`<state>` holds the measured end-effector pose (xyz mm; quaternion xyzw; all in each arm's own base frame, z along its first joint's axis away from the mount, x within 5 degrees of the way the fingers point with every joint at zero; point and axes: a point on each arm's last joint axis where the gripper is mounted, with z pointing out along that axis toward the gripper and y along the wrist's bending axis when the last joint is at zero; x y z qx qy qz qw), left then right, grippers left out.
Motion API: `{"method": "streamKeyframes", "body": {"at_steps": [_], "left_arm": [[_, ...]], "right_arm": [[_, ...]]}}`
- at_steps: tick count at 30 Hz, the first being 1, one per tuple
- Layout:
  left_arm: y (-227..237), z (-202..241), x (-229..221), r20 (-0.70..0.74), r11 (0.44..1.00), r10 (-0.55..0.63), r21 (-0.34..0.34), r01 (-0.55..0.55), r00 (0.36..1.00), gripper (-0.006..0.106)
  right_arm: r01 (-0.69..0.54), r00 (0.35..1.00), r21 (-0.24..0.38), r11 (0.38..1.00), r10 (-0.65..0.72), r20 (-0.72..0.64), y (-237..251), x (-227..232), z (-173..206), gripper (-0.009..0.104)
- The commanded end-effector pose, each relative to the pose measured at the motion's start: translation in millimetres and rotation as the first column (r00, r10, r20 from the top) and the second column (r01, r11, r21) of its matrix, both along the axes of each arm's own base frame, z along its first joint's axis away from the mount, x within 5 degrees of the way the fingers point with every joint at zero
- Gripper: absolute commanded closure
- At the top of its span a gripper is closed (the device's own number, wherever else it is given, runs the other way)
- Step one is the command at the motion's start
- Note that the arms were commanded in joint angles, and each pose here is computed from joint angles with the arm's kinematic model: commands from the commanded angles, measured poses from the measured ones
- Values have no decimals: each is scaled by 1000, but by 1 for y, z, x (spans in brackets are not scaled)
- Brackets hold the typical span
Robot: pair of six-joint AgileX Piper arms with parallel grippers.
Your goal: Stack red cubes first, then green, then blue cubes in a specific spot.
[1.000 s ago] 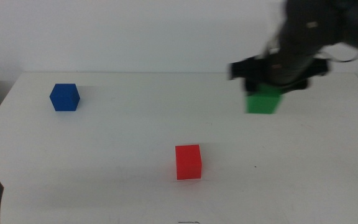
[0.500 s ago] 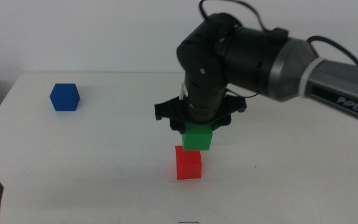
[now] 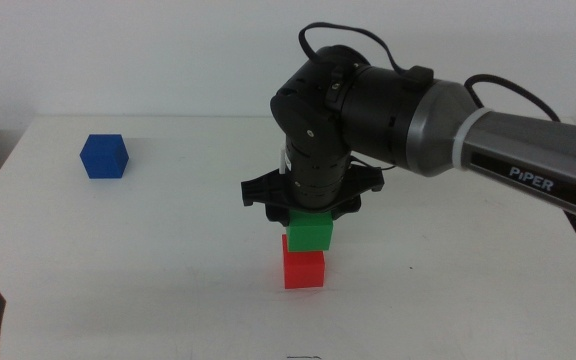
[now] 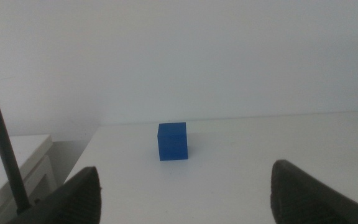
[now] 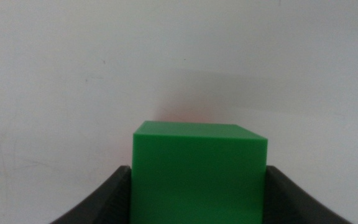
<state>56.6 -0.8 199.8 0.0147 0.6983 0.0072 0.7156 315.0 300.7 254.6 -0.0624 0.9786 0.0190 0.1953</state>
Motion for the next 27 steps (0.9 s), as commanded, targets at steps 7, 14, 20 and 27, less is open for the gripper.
{"method": "streamKeyframes", "body": {"at_steps": [7, 14, 20, 27], "left_arm": [[1, 9, -2, 95, 1000, 7, -21, -5, 995, 7], [1, 9, -2, 95, 1000, 7, -21, -5, 995, 7], [1, 9, -2, 95, 1000, 7, -21, -5, 995, 7], [1, 9, -2, 95, 1000, 7, -21, -5, 995, 7]], "right_arm": [[-23, 996, 42, 999, 19, 84, 1, 0, 25, 96], [-17, 998, 18, 1000, 16, 64, 1, 0, 20, 96], [-17, 999, 3, 1000, 16, 45, 4, 3, 9, 96], [-19, 997, 84, 996, 12, 82, 1, 6, 23, 32]]}}
